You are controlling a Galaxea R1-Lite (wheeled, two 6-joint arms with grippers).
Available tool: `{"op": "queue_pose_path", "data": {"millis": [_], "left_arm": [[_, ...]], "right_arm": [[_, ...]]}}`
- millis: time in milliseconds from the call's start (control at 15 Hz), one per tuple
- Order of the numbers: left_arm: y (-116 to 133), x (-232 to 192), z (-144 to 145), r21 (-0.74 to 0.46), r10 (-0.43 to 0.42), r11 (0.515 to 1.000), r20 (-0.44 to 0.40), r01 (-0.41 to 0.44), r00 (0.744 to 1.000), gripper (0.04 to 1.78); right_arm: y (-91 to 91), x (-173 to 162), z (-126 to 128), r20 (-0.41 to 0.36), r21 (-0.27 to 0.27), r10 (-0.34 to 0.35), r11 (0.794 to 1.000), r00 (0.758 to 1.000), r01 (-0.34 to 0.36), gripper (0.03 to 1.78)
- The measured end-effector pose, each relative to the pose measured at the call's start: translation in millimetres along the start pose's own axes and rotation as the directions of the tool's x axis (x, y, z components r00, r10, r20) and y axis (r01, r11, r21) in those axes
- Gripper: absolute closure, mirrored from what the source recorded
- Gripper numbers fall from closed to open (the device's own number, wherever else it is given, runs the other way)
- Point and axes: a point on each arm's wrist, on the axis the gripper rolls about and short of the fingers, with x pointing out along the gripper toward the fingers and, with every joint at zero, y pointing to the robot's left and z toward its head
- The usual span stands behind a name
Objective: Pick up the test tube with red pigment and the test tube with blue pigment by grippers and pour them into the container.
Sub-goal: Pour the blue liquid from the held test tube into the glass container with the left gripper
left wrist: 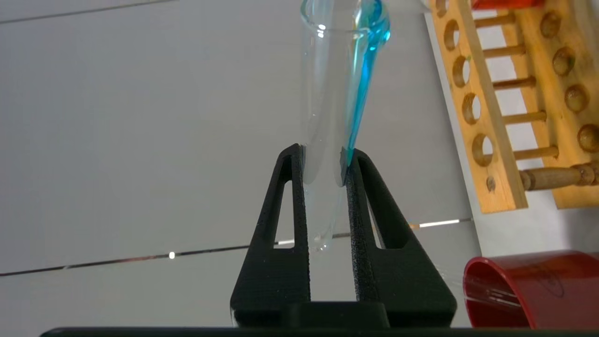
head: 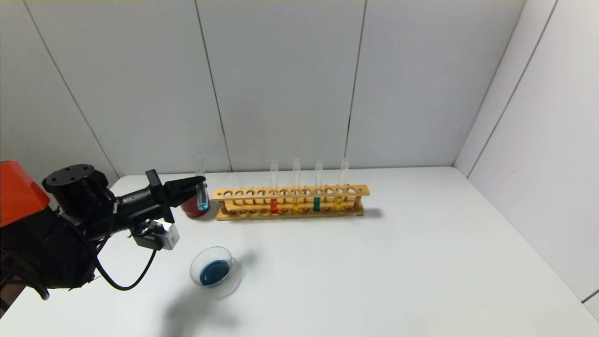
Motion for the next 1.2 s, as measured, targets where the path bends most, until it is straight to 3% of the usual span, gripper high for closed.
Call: {"op": "queue_pose_path", "data": {"millis": [1200], "left_arm": [[45.6,4.4,-4.7,0.136,0.096,0.986,-0.003,-0.094,0.995,1.52]], "right_arm": [[0.0,0.0,0.0,0.000,0.000,0.000,1.000,1.000,0.000,0.06]]}}
